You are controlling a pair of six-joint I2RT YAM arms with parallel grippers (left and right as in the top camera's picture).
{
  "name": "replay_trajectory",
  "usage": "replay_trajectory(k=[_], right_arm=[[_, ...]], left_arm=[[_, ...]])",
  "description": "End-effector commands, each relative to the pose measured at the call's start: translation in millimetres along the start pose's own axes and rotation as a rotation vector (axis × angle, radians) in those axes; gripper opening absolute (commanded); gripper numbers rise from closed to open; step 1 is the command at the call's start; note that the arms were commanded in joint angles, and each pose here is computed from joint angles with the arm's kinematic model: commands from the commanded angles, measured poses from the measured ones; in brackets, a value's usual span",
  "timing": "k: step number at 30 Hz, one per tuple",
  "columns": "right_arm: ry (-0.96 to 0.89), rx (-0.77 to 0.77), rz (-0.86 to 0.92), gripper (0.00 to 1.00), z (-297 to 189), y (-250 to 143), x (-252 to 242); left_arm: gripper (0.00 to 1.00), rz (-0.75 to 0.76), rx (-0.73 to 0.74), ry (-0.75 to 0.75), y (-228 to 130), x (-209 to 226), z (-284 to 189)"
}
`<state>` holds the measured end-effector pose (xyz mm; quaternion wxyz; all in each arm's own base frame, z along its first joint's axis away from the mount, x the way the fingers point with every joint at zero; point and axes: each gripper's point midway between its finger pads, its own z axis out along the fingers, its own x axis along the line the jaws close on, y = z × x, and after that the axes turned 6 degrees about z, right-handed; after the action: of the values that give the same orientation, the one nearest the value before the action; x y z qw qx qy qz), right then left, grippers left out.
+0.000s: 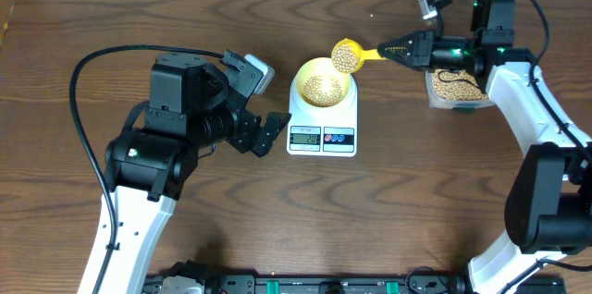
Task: Scoop item into bowl and weigh 50g on scale
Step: 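Tip the scoop over the yellow bowl to pour soybeans in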
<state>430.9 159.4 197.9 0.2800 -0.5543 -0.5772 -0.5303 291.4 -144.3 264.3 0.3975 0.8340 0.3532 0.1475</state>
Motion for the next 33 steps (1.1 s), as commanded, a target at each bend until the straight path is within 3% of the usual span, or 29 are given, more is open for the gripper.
replay_trajectory(k=[1,20,33], right_arm=[[0.015,0.026,-0.043,0.01,12,-6,4],[-0.118,0.034,-0.306,0.01,45,-13,-5],[-0.107,0.057,-0.496,0.01,50,-17,-2]], left_arm=[[0.98,-0.009,0.005,-0.007,-2,1,2],[0.98,-0.009,0.005,-0.007,-2,0,2],[0.98,-0.009,0.005,-0.007,-2,1,2]])
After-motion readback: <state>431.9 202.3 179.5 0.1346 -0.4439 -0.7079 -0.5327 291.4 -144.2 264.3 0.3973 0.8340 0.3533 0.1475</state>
